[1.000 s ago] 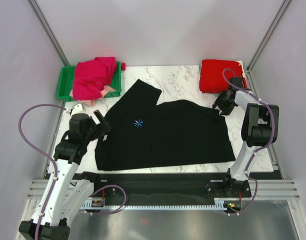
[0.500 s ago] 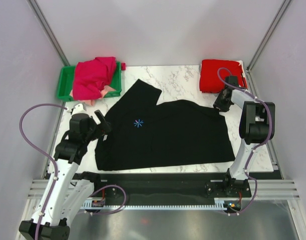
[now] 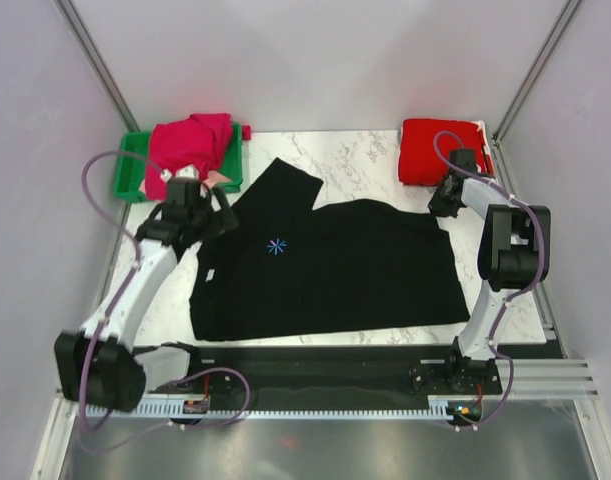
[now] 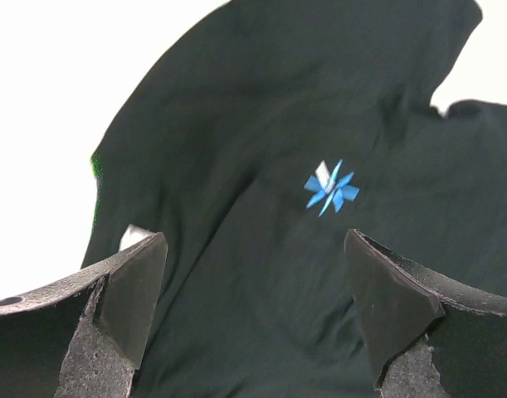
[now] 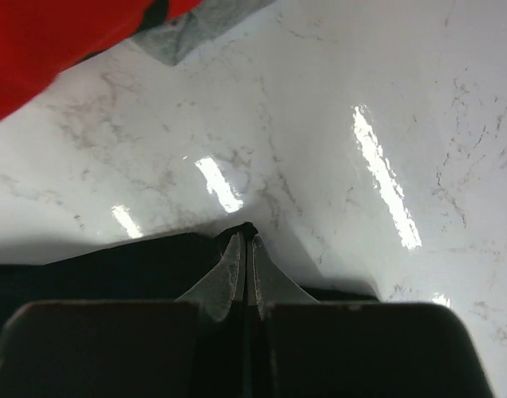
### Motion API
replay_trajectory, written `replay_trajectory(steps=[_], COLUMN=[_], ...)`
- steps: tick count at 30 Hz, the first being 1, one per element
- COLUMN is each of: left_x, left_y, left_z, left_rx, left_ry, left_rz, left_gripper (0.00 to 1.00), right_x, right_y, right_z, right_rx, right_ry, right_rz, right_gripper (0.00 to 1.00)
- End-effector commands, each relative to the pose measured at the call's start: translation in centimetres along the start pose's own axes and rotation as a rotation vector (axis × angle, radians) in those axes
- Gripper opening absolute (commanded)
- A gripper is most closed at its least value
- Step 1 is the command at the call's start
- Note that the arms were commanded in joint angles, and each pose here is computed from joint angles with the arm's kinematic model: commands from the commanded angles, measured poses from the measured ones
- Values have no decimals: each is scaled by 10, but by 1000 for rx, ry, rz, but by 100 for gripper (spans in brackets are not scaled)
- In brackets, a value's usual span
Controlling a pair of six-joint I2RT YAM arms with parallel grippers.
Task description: Fold and stack the t-shirts
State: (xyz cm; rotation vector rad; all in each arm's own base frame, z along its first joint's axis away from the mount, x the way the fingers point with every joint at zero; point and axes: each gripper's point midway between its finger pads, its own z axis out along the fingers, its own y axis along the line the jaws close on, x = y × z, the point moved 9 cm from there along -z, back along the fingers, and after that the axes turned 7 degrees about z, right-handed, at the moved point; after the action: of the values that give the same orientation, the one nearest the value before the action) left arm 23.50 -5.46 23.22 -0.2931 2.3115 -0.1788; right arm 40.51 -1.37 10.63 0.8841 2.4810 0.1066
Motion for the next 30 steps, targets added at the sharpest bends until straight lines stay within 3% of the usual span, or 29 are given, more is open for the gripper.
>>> replay_trajectory(steps=[1,2,4,5,7,9,11,12,13,15,17,22,30], left_x=[-57,-61,-85,-80,-106,-101,-126,-111,-136,-121,-140,-125,-110], left_y=[-32,-39,-52,-56,-74,-83,-101,-103,-116,-121,-131,-126,-121], left_z=[26,56,75,110,135,183,200,236,238,282,295,340,348], left_rx=[106,103,128,120,177,213,268,260,287,282,287,223,199], left_ry=[-113,-86,-118,-59,-102,-33,-80,-28,-87,-33,-62,-34,34], left_rz=[69,75,74,83,91,111,134,150,165,195,194,156,62], left_gripper=[95,95,95,95,95,94,93,93,92,92,92,89,87], right_x=[-24,-21,-18,-16,-12,-9,-4,-3,1,11,16,22,25], right_y=[30,36,43,44,45,43,40,40,40,48,49,49,55], right_z=[-56,-64,-81,-86,-96,-100,-104,-105,-107,-109,-109,-108,-111], right_rx=[-158,-204,-290,-310,-353,-362,-381,-396,-417,-445,-456,-473,-542], right_ry=[-150,-158,-192,-199,-207,-212,-205,-208,-197,-183,-172,-160,-144], right_rz=[-34,-47,-59,-64,-77,-80,-83,-81,-81,-104,-117,-119,-102], right_gripper=[0,0,0,0,0,0,0,0,0,0,0,0,0])
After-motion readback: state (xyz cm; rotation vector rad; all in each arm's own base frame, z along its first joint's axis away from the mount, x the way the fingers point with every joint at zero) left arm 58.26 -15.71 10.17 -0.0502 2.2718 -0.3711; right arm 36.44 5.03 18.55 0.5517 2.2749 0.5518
